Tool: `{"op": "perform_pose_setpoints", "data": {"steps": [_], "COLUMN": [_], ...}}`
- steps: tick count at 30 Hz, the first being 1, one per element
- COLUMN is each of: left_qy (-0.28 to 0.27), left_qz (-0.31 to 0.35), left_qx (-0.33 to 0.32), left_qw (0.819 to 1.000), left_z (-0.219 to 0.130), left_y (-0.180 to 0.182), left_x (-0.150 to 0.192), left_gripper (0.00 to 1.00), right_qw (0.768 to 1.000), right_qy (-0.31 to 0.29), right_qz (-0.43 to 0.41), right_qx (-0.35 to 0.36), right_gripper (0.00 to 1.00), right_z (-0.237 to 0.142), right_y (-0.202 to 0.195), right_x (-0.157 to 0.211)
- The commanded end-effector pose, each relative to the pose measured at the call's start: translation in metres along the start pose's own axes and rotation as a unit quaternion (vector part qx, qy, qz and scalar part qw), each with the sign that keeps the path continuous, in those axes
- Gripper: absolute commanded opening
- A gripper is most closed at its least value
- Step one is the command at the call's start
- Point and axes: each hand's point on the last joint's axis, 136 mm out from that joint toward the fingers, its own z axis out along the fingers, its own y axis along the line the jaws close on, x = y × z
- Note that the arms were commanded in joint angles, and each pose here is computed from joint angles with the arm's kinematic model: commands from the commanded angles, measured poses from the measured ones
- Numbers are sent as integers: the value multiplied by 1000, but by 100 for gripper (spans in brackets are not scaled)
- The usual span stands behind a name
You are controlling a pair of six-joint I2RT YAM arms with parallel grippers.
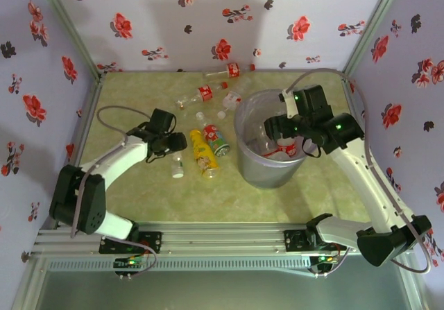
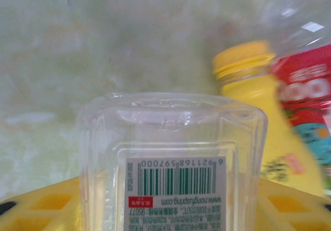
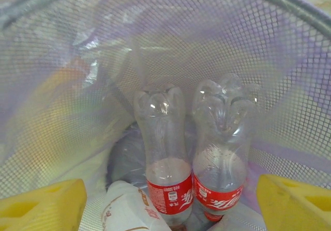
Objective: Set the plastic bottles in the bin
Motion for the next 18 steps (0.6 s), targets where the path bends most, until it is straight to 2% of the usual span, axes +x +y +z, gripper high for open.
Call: {"op": "perform_pose_setpoints", "data": {"steps": [1,5,8,13,18], "left_qy": [-42,-83,-121,-167,-170], "left_qz": [15,6,-14,-70,-136], "left_qx": [11,69,145,264,347], "left_qw": [999,994,982,947,912], "left_z": [-39,-77,-110,-152,-164], "left_y": [-9,-36,-65,-102,-124], "left_x": [-28,-53,-74,-97,-103], "left_gripper": [59,57,54,50,47], "right_qw": [998,993,986,971,960], "right_qy": [-40,-66,-79,-91,-96], "right_qz": [8,-3,-15,-36,-48], "right_qx": [-38,-94,-148,-219,-258], "right_gripper": [86,86,86,91,92], "right_z": [-17,-24,-28,-29,-15], "right_y": [19,56,91,148,195], "right_x": [-23,-42,-53,-64,-70]}}
